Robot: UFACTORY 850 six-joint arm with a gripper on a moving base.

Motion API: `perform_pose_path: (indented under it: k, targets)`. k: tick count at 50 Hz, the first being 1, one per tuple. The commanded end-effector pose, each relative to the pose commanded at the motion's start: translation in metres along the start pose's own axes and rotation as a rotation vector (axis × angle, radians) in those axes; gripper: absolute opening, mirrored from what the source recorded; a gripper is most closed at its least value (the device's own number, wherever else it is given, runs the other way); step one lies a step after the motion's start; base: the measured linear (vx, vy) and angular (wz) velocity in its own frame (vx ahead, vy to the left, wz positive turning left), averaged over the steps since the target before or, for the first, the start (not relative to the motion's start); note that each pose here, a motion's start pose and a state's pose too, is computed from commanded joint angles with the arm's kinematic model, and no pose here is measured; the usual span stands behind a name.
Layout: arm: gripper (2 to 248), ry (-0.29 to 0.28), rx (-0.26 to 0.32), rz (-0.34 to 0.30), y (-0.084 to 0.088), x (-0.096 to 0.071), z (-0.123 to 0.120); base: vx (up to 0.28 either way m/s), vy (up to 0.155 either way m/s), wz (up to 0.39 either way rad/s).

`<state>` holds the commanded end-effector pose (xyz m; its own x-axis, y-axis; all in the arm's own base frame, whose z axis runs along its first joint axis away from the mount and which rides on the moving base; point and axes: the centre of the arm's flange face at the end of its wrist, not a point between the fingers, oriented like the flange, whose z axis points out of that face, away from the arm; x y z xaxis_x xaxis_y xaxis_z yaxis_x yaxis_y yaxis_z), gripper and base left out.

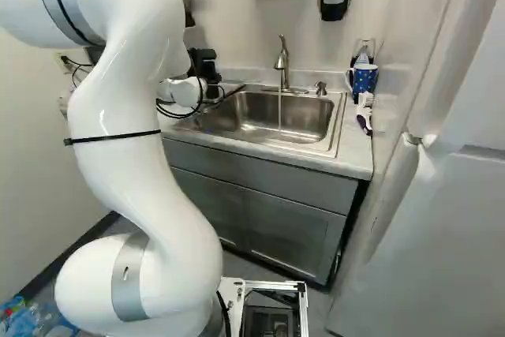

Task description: Rinse the cup and place it in the tray

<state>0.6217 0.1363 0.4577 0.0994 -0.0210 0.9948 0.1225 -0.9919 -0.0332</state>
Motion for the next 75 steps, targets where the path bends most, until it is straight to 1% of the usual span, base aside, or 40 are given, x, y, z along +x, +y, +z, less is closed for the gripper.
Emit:
perform_pose_path:
  k: [1,2,6,7,11,12,16,17,22,23,29,52,75]
  targets:
    - [124,0.0,0.0,0.0,0.0,0.0,0.0,0.0,0.0,0.0]
    - [137,0.0,0.0,0.0,0.0,0.0,0.0,0.0,0.0,0.0]
    - [137,0.0,0.0,0.0,0.0,0.0,0.0,0.0,0.0,0.0]
    - [170,0.0,0.0,0.0,0.0,0.0,0.0,0.0,0.0,0.0]
    - [170,0.0,0.0,0.0,0.0,0.0,0.0,0.0,0.0,0.0]
    - [205,0.0,0.0,0.0,0.0,0.0,0.0,0.0,0.0,0.0]
    - [205,0.0,0.0,0.0,0.0,0.0,0.0,0.0,0.0,0.0]
    - [240,0.0,0.0,0.0,0.0,0.0,0.0,0.0,0.0,0.0]
    - [240,0.0,0.0,0.0,0.0,0.0,0.0,0.0,0.0,0.0]
    - [247,0.001,0.0,0.0,0.0,0.001,0.0,0.0,0.0,0.0]
    - [247,0.009,0.0,0.001,0.0,0.005,-0.001,0.0,0.0,0.0]
    - [247,0.052,0.003,0.004,-0.001,0.031,-0.004,0.0,0.0,0.0]
    - [247,0.097,0.025,-0.012,-0.003,0.056,-0.006,0.0,0.0,0.0]
